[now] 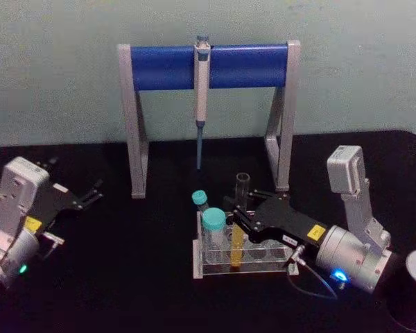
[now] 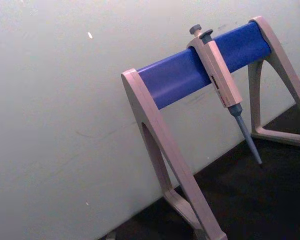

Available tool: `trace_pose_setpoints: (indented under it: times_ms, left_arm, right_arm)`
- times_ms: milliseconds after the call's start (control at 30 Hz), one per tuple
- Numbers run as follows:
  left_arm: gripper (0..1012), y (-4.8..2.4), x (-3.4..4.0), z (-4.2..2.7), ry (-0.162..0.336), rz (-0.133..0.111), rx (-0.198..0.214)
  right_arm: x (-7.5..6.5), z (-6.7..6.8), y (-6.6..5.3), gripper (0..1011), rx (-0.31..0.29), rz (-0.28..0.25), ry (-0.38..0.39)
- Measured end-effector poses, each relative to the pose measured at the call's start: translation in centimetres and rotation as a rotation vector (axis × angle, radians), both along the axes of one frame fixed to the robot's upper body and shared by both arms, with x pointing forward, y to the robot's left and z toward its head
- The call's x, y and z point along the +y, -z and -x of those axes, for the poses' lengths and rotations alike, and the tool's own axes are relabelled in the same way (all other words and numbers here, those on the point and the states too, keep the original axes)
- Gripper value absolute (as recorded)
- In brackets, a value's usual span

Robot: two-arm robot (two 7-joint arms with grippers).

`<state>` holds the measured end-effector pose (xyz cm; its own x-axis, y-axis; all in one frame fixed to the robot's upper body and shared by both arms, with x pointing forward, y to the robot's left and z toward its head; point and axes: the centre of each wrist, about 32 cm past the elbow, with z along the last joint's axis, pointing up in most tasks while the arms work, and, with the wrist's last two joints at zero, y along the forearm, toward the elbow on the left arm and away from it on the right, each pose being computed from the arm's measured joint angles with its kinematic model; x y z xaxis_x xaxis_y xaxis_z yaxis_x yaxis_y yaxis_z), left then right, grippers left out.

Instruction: Pick up the test tube from the test tube rack, shake it, then place it back into the test tube rack.

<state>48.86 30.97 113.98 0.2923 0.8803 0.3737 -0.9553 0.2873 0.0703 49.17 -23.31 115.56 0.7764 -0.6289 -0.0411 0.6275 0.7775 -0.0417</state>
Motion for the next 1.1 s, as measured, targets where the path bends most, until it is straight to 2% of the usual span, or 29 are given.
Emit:
trace_pose_setpoints:
  times_ms: [700, 1100]
  left_arm:
    - [1001, 0.0, 0.0, 0.0, 0.0, 0.0, 0.0]
    - [1001, 0.0, 0.0, 0.0, 0.0, 0.0, 0.0]
  right_arm:
    - [0.13, 0.04, 0.25, 246, 0.006, 0.01, 0.007]
    - [0.1, 0.04, 0.23, 615, 0.007, 0.008, 0.006]
